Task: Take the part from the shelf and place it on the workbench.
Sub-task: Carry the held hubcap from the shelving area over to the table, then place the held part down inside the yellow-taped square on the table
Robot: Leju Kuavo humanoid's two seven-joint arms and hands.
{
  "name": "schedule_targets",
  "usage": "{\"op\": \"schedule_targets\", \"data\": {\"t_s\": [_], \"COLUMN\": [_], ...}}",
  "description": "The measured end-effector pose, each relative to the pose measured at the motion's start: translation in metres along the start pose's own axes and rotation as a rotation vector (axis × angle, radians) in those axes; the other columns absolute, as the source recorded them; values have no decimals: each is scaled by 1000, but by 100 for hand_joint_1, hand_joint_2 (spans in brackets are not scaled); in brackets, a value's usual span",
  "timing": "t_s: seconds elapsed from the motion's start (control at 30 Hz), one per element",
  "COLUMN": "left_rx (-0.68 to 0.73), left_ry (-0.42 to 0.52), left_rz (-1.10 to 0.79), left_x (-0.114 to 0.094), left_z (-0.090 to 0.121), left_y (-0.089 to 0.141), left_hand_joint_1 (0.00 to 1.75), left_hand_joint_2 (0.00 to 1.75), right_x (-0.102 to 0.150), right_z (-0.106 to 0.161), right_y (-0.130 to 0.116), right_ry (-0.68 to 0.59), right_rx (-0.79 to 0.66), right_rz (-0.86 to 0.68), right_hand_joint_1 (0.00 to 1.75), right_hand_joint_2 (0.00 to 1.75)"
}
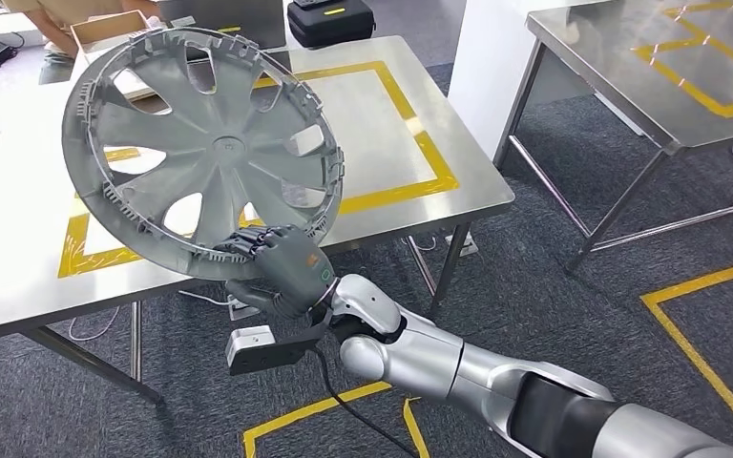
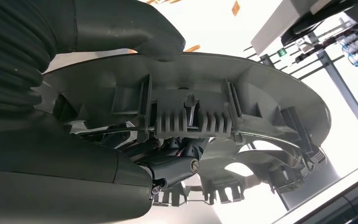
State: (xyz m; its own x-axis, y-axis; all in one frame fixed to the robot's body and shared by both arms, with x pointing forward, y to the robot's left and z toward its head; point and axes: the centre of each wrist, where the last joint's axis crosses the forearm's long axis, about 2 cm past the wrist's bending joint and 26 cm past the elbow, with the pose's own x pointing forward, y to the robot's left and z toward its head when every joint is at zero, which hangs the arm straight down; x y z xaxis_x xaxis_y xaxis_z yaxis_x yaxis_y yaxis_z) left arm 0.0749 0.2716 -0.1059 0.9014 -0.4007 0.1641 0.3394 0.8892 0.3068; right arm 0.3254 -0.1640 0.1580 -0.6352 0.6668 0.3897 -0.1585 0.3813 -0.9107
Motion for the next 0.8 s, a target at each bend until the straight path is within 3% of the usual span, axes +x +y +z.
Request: {"op": "schedule_targets", "data": {"t_s": [0.27,0.47,0.6,0.77,0.8], "left_rx": [-15,-26,-23,-31,-33], "left_ry": [-15,-41,-52,-66,-66], "left_rz": [-18,-55,-71,-61,-59], "left_x": [7,19,27,28,28], "left_z": [-1,-2,-2,-2,-2], "left_y": [2,7,10,10,9], "left_hand_joint_1": [0,0,0,0,0], "left_hand_joint_2": [175,175,175,175,175], "right_x": [-42,-84,-103,-118,-119], "right_z": [-33,-64,-66,-54,-53], "right_y": [-14,-51,-64,-57,-56], "right_ry": [168,391,538,639,651], "right_rx": [76,168,219,287,299], "right_rz": [20,79,96,90,89], "right_hand_joint_1": [175,175,175,175,131], "right_hand_joint_2": [175,175,175,175,131]}}
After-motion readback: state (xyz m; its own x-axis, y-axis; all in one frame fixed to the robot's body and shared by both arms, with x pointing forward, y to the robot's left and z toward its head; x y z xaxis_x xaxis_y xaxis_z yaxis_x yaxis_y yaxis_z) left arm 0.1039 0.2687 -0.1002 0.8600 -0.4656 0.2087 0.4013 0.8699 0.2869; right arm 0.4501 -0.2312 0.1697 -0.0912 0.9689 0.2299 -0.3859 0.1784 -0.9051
